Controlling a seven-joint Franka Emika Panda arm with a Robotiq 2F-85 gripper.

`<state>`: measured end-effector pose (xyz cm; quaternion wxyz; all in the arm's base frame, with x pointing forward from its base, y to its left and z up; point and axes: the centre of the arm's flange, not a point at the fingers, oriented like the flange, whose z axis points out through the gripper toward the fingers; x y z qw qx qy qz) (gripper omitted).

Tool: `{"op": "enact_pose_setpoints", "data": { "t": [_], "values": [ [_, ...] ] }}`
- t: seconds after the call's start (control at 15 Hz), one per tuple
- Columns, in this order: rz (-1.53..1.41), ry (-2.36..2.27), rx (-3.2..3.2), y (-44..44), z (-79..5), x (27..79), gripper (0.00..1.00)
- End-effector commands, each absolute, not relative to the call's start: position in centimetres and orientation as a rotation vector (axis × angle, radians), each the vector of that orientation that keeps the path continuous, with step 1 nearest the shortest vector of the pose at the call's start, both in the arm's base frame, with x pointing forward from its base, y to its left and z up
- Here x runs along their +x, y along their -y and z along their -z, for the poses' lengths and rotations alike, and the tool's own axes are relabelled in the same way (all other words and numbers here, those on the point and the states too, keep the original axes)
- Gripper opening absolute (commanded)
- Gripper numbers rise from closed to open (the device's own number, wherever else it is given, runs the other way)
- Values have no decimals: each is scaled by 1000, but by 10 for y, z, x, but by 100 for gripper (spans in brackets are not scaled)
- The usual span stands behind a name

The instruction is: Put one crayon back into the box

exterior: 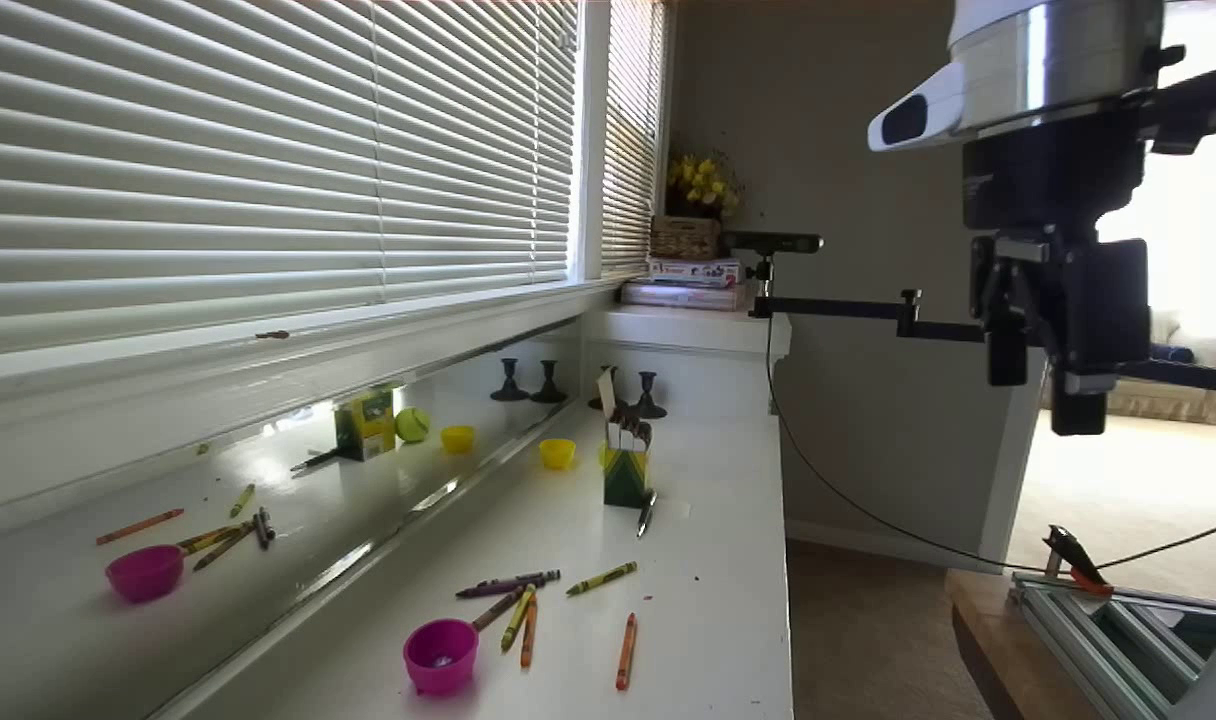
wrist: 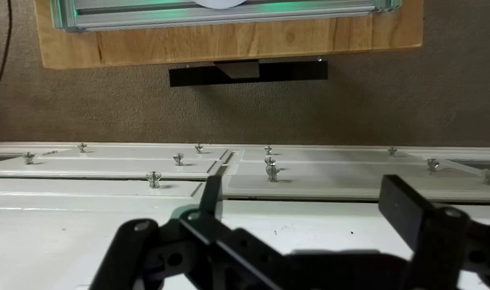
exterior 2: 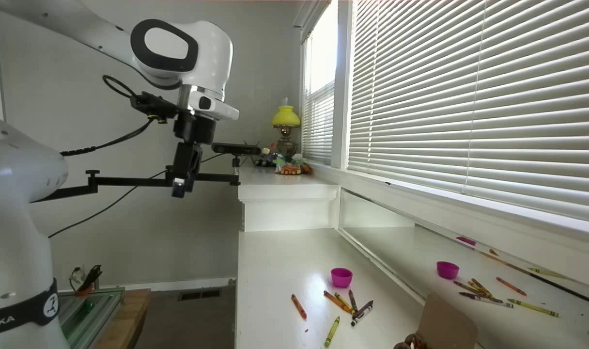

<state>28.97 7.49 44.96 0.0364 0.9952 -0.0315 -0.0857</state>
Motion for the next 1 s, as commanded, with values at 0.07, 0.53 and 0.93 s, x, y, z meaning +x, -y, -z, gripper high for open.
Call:
{"op": "enact_pose_setpoints", "data": {
  "t": [0.07, 0.53, 0.93],
  "values": [
    [455, -142, 3073, -21, -419, 375, 100],
    [406, -70, 3043, -44, -414, 325, 100],
    [336, -409, 2814, -33, -394, 377, 100]
  ]
}}
